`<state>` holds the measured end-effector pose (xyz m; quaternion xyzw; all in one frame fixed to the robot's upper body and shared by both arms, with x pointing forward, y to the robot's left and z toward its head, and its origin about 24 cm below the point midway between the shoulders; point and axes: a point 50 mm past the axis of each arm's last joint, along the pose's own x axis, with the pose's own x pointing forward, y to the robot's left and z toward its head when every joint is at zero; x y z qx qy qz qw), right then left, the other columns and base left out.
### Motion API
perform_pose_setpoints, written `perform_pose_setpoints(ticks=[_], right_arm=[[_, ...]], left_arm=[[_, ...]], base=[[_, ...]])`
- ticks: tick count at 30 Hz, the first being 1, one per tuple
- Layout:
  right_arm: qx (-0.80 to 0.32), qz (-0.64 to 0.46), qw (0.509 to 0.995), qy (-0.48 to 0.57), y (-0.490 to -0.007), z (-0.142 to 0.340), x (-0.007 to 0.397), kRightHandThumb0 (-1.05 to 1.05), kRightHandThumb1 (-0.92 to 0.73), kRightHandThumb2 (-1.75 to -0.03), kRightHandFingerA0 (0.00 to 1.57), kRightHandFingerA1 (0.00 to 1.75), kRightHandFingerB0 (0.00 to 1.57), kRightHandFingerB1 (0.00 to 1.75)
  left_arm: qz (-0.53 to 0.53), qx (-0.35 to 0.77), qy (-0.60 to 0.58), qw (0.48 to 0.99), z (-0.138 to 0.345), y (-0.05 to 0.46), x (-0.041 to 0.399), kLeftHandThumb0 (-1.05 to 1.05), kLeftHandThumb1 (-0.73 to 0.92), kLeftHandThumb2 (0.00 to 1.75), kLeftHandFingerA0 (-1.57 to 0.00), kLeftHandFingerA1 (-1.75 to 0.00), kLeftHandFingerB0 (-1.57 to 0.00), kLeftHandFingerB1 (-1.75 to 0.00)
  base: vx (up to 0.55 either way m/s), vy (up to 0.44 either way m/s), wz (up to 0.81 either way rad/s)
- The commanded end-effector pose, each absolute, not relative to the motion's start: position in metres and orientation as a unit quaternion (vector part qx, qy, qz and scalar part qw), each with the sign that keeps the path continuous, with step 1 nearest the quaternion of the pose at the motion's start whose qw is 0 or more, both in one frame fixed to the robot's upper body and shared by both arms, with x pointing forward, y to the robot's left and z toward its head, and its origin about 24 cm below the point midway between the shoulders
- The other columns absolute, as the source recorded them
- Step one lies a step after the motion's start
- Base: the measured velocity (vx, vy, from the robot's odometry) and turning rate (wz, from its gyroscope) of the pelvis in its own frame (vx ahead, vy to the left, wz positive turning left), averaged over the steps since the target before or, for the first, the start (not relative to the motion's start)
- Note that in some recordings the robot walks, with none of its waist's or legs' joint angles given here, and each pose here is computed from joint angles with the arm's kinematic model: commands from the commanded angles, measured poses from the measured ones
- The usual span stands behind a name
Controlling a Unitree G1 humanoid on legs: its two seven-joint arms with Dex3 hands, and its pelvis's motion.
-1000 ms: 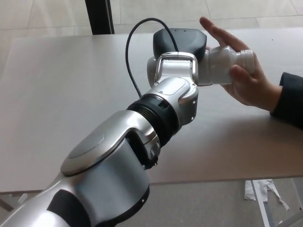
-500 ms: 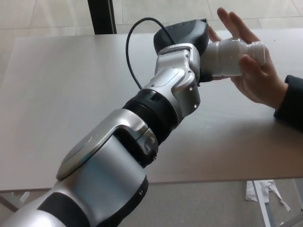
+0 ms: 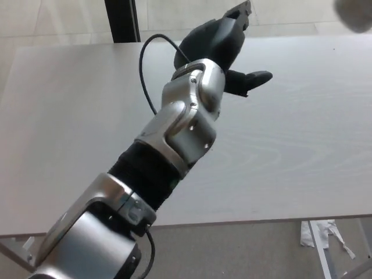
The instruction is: Pick up a bottle and hand it
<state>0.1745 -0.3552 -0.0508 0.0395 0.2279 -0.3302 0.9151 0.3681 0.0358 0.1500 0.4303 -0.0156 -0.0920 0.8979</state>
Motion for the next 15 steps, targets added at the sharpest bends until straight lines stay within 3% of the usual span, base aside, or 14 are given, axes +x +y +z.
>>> perform_pose_setpoints(ticks=[1, 2, 3, 4, 5, 6, 7, 8, 10, 11, 12, 13, 14, 15], right_arm=[[-0.011, -0.361, 0.906, 0.222, -0.396, -0.037, 0.15, -1.05, -0.41, -0.89, 1.04, 1.52, 0.13, 1.57], [-0.007, -0.37, 0.903, 0.218, -0.399, -0.035, 0.15, -0.37, 0.05, -0.89, 1.47, 1.35, 0.52, 0.91], [-0.007, -0.374, 0.901, 0.22, -0.402, -0.034, 0.149, -1.05, -0.29, -1.16, 1.37, 1.31, 0.25, 1.18], [-0.013, -0.374, 0.9, 0.224, -0.403, -0.034, 0.148, -1.05, -0.29, -1.18, 1.56, 1.27, 0.28, 1.17], [-0.018, -0.375, 0.898, 0.228, -0.405, -0.033, 0.148, -1.05, -0.29, -1.18, 1.56, 1.27, 0.28, 1.17], [-0.018, -0.376, 0.898, 0.227, -0.407, -0.033, 0.147, -1.05, -0.38, -1.0, 1.2, 1.41, 0.08, 1.64], [-0.017, -0.378, 0.898, 0.225, -0.409, -0.031, 0.146, -1.05, -0.38, -1.0, 1.2, 1.41, 0.08, 1.64], [-0.015, -0.381, 0.897, 0.223, -0.41, -0.03, 0.145, -1.05, -0.41, -0.96, 0.89, 1.59, 0.11, 1.58], [-0.014, -0.385, 0.896, 0.222, -0.411, -0.03, 0.144, -1.05, -0.41, -0.96, 0.89, 1.59, 0.11, 1.58], [-0.013, -0.396, 0.893, 0.214, -0.415, -0.027, 0.144, -0.37, 0.04, -0.89, 1.45, 1.34, 0.54, 0.92], [-0.005, -0.403, 0.892, 0.207, -0.416, -0.026, 0.144, -0.37, 0.04, -0.89, 1.45, 1.34, 0.54, 0.92], [-0.014, -0.409, 0.889, 0.206, -0.417, -0.025, 0.142, -1.05, -0.39, -0.98, 1.19, 1.47, 0.14, 1.64], [-0.011, -0.413, 0.887, 0.206, -0.419, -0.025, 0.14, -1.05, -0.38, -0.98, 1.0, 1.55, 0.15, 1.62], [-0.008, -0.418, 0.885, 0.205, -0.422, -0.024, 0.136, -1.05, -0.38, -0.98, 1.0, 1.55, 0.15, 1.62]], left_arm=[[0.024, 0.399, -0.125, 0.908, 0.195, 0.217, 0.262, -0.98, 0.59, 0.87, 0.0, -0.22, 0.0, 0.0], [0.047, 0.384, -0.126, 0.914, 0.199, 0.241, 0.246, -0.95, 0.59, 0.9, -0.02, -0.28, 0.0, 0.0], [0.08, 0.383, -0.119, 0.913, 0.201, 0.262, 0.231, -0.9, 0.6, 0.98, 0.0, -0.36, 0.0, -0.12], [0.126, 0.382, -0.107, 0.909, 0.204, 0.29, 0.21, -0.92, 0.62, 1.0, -0.01, -0.48, 0.0, -0.11], [0.172, 0.385, -0.098, 0.901, 0.209, 0.314, 0.187, -0.92, 0.62, 1.0, -0.01, -0.48, 0.0, -0.11], [0.204, 0.374, -0.084, 0.901, 0.213, 0.328, 0.174, -0.85, 0.55, 0.96, -0.01, -0.47, -0.01, -0.16], [0.242, 0.358, -0.07, 0.899, 0.219, 0.345, 0.156, -0.85, 0.55, 0.96, -0.01, -0.47, -0.01, -0.16], [0.264, 0.356, -0.064, 0.894, 0.224, 0.353, 0.147, -0.9, 0.57, 0.98, -0.01, -0.46, 0.0, -0.13], [0.287, 0.356, -0.058, 0.887, 0.229, 0.362, 0.136, -0.9, 0.57, 0.98, -0.01, -0.46, 0.0, -0.13], [0.414, 0.305, -0.068, 0.855, 0.244, 0.407, 0.076, -0.94, 0.6, 0.96, -0.01, -0.46, 0.0, -0.12], [0.444, 0.298, -0.077, 0.842, 0.247, 0.42, 0.058, -0.94, 0.6, 0.96, -0.01, -0.46, 0.0, -0.12], [0.468, 0.293, -0.08, 0.83, 0.246, 0.433, 0.043, -0.87, 0.57, 0.94, -0.09, -0.65, 0.0, -0.16], [0.495, 0.289, -0.072, 0.816, 0.245, 0.441, 0.031, -0.89, 0.59, 0.97, -0.1, -0.63, 0.0, -0.15], [0.502, 0.287, -0.069, 0.813, 0.244, 0.443, 0.031, -0.89, 0.59, 0.97, -0.1, -0.63, 0.0, -0.15]], base=[[0.0, 0.0, 0.0], [0.0, 0.0, 0.0], [0.0, 0.0, 0.0], [0.0, 0.0, 0.0], [0.0, 0.0, 0.0], [0.0, 0.0, 0.0], [0.0, 0.0, 0.0], [0.0, 0.0, 0.0], [0.0, 0.0, 0.0], [0.0, 0.0, 0.0], [0.0, 0.0, 0.0], [0.0, 0.0, 0.0], [0.0, 0.0, 0.0], [0.0, 0.0, 0.0]])
